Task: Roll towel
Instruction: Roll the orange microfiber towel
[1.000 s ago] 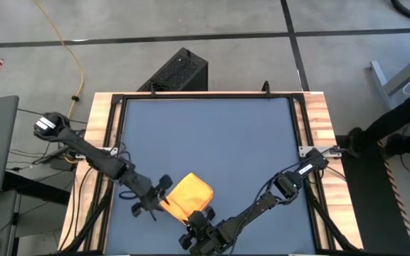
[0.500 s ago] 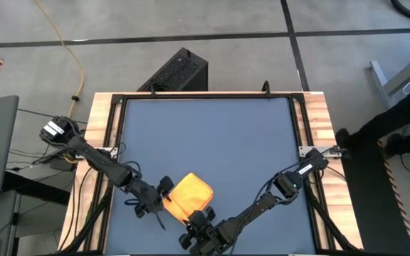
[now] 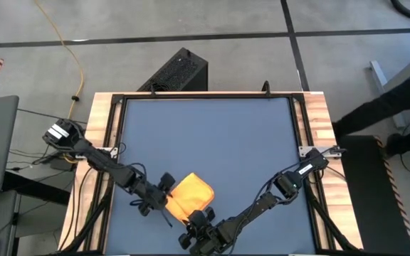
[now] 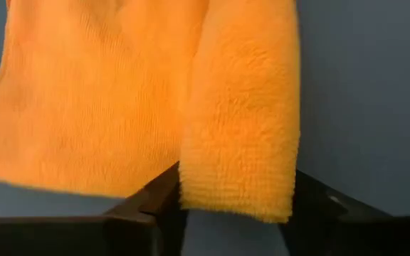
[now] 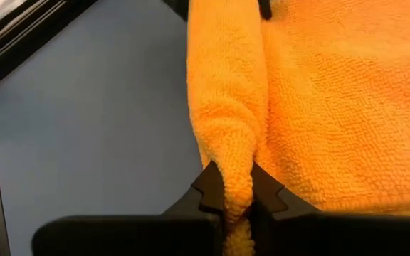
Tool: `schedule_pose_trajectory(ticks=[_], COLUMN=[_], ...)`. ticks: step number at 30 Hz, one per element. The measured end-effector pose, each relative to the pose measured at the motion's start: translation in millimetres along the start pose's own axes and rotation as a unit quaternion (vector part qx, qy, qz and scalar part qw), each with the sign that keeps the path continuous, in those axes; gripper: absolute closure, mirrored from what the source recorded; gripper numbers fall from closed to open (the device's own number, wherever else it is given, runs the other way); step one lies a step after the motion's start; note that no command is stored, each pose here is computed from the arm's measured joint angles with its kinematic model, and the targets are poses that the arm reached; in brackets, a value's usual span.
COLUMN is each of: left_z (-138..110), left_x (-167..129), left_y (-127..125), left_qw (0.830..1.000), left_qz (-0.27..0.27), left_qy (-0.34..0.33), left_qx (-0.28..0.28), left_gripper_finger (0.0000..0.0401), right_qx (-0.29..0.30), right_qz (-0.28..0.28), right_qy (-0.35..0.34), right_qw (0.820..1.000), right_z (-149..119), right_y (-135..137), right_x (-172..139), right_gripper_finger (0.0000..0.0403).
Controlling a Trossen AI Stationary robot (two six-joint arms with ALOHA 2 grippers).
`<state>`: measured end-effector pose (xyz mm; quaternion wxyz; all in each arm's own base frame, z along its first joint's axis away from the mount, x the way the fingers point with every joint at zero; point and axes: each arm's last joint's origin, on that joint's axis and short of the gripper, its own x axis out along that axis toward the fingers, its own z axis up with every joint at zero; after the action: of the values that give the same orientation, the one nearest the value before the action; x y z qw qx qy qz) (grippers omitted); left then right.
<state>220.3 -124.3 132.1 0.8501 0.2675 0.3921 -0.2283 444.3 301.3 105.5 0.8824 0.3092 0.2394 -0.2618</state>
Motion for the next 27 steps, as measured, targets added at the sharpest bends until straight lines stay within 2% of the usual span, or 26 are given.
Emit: schedule_pose_trajectory(ticks=[4, 8, 13, 17, 24, 27], left_z=[-4.1, -7.1, -10.8, -14.4, -13.2, -15.0], left_x=[0.8, 1.4, 1.8, 1.4, -1.5, -0.9], left_y=[5.8, 9.7, 14.4, 19.6, 32.0, 35.1], left_qw=[0.999, 0.998, 0.992, 0.983, 0.967, 0.962], left_qz=[-0.002, -0.034, -0.074, -0.103, -0.16, -0.175], left_qy=[0.014, 0.016, 0.019, 0.033, 0.04, 0.042], left_qx=[-0.036, -0.057, -0.103, -0.145, -0.197, -0.207], left_gripper_finger=[0.0304, 0.0385, 0.0397, 0.0399, 0.04, 0.0401], right_qx=[0.009, 0.024, 0.064, 0.072, 0.056, 0.015], right_qz=[0.0, 0.001, 0.001, 0.003, -0.006, -0.019], right_qy=[0.002, 0.003, 0.005, 0.008, 0.022, 0.045], right_qw=[1.0, 1.0, 0.998, 0.997, 0.998, 0.999], right_z=[-0.1, -0.2, -0.2, 1.7, 14.4, 24.6], right_y=[-0.1, 0.1, 0.2, 2.8, 8.9, 12.9], right_x=[0.0, 0.0, 0.0, -1.5, -3.6, -8.4], right_gripper_finger=[0.036, 0.036, 0.0348, 0.0314, 0.0232, 0.0199])
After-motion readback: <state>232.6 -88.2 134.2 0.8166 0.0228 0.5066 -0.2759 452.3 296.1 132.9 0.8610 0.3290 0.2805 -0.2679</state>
